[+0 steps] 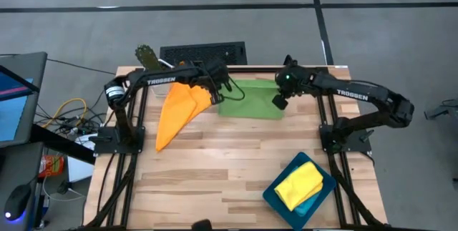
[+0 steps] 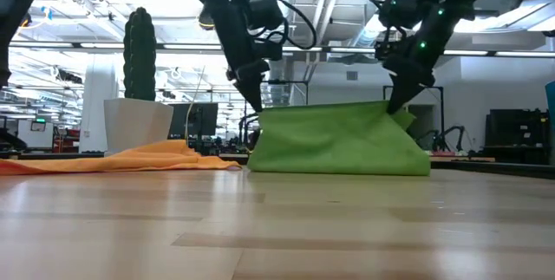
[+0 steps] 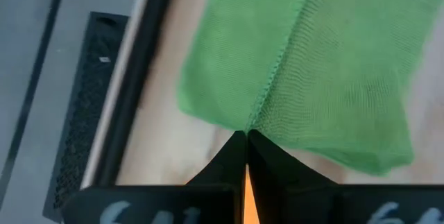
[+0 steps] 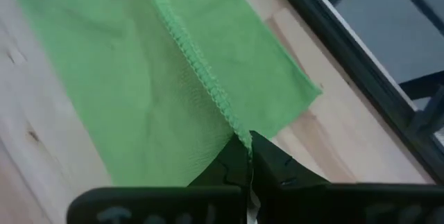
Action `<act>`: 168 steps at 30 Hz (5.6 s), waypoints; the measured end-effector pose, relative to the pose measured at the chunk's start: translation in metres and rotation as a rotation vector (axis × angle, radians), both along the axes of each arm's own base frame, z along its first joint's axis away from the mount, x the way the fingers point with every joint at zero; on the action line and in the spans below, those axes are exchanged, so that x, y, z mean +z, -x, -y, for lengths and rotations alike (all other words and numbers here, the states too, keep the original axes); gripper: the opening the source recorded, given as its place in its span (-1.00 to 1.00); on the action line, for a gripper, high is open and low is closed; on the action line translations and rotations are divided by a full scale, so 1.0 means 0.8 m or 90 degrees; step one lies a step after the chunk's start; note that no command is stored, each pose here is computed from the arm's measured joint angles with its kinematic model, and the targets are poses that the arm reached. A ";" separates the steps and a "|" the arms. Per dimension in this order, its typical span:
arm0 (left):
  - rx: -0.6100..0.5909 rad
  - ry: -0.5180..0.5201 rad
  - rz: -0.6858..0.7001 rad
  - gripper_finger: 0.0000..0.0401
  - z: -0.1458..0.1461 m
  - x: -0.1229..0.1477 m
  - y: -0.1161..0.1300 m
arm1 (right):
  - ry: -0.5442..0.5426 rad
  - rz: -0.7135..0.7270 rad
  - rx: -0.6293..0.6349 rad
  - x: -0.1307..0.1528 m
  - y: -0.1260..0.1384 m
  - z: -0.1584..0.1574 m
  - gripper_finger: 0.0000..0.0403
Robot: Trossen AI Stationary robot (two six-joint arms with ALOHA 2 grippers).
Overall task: Fold microfiber towels
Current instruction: Fold the green microfiber towel
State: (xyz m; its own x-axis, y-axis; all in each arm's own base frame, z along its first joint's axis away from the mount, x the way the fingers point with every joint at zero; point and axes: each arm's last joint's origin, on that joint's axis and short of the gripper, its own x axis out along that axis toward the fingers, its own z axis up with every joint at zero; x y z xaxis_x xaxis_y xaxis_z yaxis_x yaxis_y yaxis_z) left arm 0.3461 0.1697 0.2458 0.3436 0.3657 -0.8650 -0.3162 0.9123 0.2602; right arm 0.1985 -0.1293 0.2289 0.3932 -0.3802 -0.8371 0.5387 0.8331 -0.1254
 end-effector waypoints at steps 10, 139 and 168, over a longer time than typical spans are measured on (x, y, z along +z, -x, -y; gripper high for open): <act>0.038 0.022 -0.002 -1.00 -0.031 -0.013 0.010 | -0.033 0.010 0.019 -0.023 -0.014 0.020 -0.86; -0.036 0.156 0.192 -0.98 0.053 -0.143 -0.003 | -0.070 0.238 0.086 -0.136 -0.157 0.021 -0.88; 0.033 0.043 0.197 -0.98 -0.002 -0.139 0.015 | -0.165 0.181 0.215 -0.149 -0.166 -0.034 -0.88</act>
